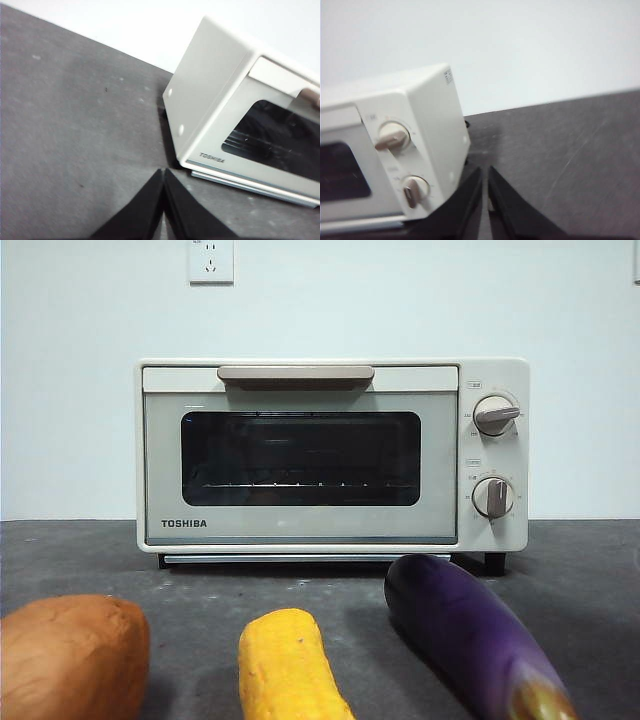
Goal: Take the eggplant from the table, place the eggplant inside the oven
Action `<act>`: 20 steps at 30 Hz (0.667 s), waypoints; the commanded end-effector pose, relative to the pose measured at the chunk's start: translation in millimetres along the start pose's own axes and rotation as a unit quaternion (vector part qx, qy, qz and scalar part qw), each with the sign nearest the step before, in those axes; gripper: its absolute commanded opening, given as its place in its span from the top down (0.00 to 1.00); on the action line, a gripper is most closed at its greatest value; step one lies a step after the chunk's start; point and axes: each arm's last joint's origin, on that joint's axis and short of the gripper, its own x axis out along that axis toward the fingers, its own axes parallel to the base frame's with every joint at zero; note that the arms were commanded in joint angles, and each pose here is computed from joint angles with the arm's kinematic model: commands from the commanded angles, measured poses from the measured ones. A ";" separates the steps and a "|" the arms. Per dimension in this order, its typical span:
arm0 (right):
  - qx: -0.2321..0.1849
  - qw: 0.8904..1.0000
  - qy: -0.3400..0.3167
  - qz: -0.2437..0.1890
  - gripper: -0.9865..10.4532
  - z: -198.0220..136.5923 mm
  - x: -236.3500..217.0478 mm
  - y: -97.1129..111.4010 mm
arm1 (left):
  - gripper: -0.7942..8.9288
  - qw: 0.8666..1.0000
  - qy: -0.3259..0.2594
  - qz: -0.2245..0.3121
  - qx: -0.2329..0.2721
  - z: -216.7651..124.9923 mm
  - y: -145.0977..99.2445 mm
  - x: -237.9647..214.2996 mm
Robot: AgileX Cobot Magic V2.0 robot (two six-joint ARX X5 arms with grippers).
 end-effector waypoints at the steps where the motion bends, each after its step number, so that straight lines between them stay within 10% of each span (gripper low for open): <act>1: 0.095 0.995 -0.004 0.004 0.91 3.6 -0.7 1.3 | 0.91 0.999 -0.001 -0.017 -0.043 2.8 -2.5 -0.8; 20: 0.073 0.994 0.076 -0.014 0.91 92.3 -12.5 31.5 | 0.91 0.999 0.020 -0.037 -0.009 75.4 -39.1 -6.2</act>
